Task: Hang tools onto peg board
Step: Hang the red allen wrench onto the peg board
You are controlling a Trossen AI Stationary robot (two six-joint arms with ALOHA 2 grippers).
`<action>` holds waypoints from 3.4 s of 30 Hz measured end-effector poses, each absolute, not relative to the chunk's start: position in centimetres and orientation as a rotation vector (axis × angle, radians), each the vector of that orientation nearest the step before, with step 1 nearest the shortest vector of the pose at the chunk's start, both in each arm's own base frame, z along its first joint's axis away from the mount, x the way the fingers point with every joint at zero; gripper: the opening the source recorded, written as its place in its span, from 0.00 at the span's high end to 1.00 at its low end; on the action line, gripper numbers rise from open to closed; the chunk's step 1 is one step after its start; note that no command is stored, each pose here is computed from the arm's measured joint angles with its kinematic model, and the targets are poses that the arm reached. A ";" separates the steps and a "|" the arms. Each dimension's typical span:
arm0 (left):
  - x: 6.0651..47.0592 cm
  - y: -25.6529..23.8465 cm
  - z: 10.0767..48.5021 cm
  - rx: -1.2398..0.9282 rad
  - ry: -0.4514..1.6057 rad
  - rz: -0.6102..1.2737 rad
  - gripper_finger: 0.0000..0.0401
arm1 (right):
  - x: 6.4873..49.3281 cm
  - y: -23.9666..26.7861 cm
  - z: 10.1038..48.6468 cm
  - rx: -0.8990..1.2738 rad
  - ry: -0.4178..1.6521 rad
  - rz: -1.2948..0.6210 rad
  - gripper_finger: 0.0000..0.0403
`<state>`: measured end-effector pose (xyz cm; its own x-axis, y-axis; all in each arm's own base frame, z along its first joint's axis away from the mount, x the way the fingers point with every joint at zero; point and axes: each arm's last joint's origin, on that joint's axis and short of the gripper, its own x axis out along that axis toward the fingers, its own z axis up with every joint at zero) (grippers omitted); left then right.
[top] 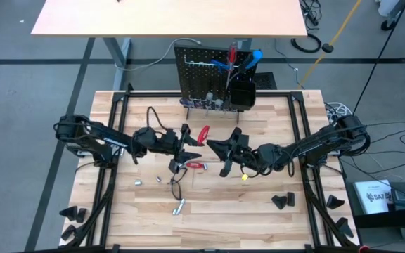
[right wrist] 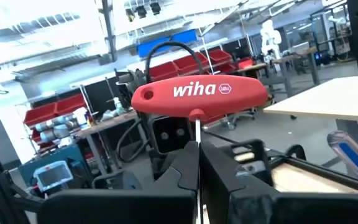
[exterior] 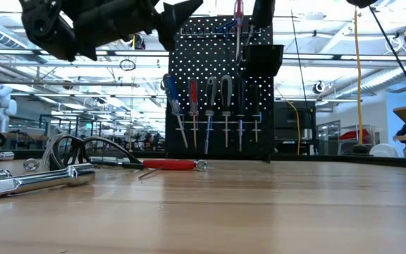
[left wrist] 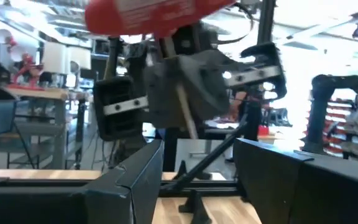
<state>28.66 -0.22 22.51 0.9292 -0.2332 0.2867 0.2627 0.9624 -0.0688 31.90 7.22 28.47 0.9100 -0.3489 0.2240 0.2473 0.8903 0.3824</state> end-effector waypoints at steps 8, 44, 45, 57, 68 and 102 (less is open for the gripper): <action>31.2 -0.3 21.5 -0.158 -0.243 -0.312 0.49 | 32.8 7.1 27.4 0.344 -0.334 -0.300 1.00; 32.1 -0.2 20.9 -0.135 -0.188 -0.318 0.99 | 33.7 7.5 25.5 0.257 -0.232 -0.290 0.89; 32.2 -0.1 20.9 -0.136 -0.181 -0.316 0.99 | 33.5 7.6 25.7 0.244 -0.225 -0.291 0.85; 31.7 1.2 20.1 -0.139 0.041 -0.242 1.00 | 31.4 8.2 25.3 0.273 0.095 -0.292 0.58; 32.7 0.1 20.5 -0.028 0.114 -0.275 1.00 | 31.5 8.1 24.6 0.234 0.125 -0.351 0.60; 32.7 -0.4 20.2 0.011 0.132 -0.298 0.86 | 32.0 8.4 23.3 0.223 0.171 -0.328 1.00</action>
<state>32.69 -0.36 20.23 0.9473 -0.2923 -0.1310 0.2938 0.9558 -0.0085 32.02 8.44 23.32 0.9327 -0.2989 -0.2017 0.3364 0.9227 0.1881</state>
